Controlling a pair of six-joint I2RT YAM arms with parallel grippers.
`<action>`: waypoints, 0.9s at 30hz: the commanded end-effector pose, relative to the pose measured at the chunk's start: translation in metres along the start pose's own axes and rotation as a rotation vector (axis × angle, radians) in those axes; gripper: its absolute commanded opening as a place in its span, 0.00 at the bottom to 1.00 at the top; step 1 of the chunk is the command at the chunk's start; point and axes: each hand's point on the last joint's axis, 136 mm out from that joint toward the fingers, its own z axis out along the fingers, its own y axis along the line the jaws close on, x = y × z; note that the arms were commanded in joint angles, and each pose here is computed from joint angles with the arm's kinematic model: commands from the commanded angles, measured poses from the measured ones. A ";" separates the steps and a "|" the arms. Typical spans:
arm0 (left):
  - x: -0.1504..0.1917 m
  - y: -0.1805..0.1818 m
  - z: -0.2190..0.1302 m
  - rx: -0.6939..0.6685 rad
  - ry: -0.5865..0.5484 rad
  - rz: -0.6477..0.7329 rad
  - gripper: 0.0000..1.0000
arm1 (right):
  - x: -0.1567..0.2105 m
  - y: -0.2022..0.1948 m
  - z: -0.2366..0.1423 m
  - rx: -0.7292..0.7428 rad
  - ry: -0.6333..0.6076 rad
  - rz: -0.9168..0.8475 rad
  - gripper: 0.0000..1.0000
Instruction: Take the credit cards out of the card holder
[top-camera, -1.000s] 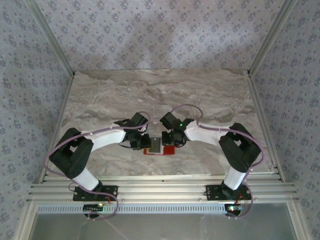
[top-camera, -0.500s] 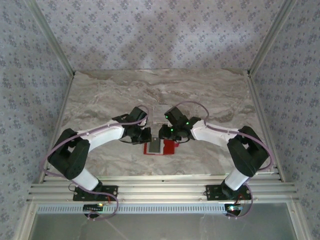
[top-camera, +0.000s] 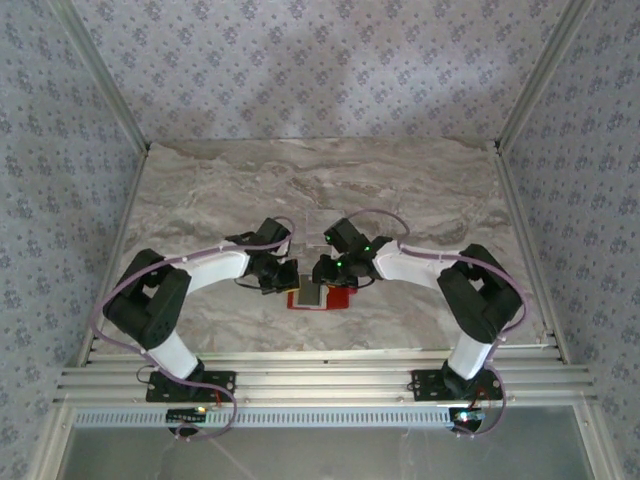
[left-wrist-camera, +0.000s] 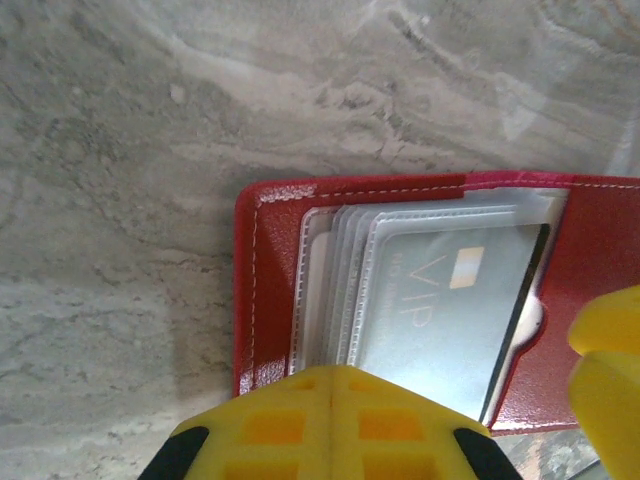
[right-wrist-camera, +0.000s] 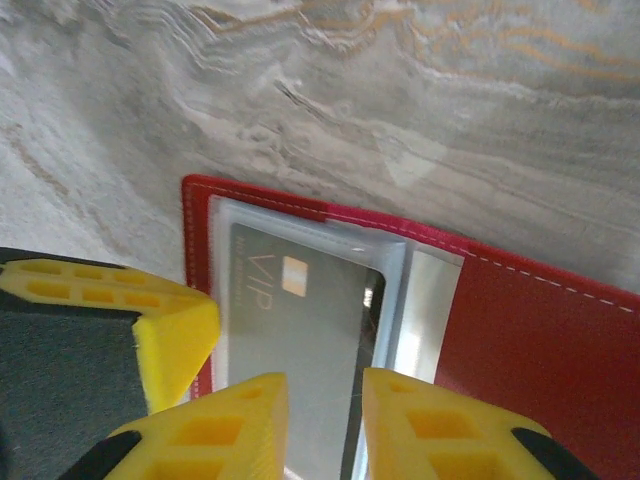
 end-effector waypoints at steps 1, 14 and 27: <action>0.004 0.004 0.005 0.007 0.023 -0.006 0.04 | 0.001 0.013 0.004 -0.028 0.022 -0.003 0.27; 0.006 0.009 0.007 -0.007 0.036 -0.007 0.04 | 0.005 0.012 0.005 0.026 0.017 -0.027 0.28; 0.007 0.013 0.009 -0.020 0.041 -0.014 0.03 | 0.007 -0.003 0.006 0.109 0.024 -0.049 0.29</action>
